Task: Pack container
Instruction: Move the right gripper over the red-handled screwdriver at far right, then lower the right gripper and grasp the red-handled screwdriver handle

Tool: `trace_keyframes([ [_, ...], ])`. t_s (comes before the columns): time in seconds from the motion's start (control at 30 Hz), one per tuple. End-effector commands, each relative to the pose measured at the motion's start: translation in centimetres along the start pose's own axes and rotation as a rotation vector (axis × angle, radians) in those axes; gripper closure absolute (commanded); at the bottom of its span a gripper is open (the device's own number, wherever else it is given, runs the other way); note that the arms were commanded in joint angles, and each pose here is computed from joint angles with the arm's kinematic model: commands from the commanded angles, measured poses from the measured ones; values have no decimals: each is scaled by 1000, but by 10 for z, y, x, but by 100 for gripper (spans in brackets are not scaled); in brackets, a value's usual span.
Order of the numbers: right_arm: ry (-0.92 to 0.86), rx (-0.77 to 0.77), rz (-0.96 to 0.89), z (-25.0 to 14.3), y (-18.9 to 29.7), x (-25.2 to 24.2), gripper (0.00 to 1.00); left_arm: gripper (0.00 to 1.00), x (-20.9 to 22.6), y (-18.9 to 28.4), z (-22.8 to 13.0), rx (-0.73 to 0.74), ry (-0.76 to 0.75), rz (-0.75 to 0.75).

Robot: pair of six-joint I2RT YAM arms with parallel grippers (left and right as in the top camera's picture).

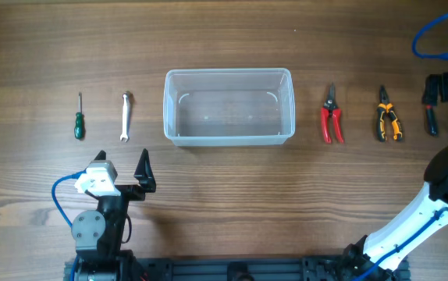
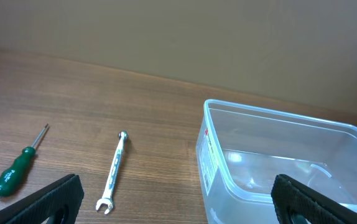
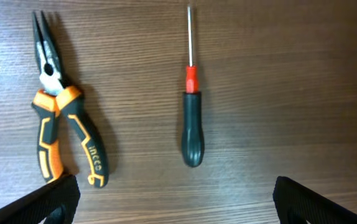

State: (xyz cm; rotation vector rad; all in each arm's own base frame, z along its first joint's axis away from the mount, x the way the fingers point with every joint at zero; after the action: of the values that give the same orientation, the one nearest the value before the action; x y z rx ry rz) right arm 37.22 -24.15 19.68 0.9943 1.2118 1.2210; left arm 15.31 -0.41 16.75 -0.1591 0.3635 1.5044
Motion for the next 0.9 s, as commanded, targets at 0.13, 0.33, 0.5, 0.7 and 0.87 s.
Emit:
trace_keyframes([
  [0.13, -9, -80, -55, 13, 8, -7, 0, 0, 2, 0, -1, -5, 14, 9],
  [0.33, 18, -126, -82, 20, 6, -13, 0, 0, 2, 0, -1, -4, 14, 9],
  [0.5, 14, -123, -79, 18, 3, -16, 0, 0, 2, 0, -1, -5, 14, 9],
  [0.7, 0, -150, -85, 21, -2, -23, 0, 0, 2, 0, -1, -4, 14, 9],
  [0.87, -35, -102, -52, 17, -20, -23, 0, 0, 2, 0, -1, -5, 14, 9],
])
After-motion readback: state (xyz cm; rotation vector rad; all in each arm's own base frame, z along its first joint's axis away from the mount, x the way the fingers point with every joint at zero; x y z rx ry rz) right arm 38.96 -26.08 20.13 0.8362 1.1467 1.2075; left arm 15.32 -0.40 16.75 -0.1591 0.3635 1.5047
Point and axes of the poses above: each gripper's point midway between its finger pads, its own y axis back along the fingers, its own x axis along the line the jaws close on, z = x × y, the point moved 9 cm from there along y, back along the fingers, and after that the axes turned 6 degrees about y, right-handed, at the moved point
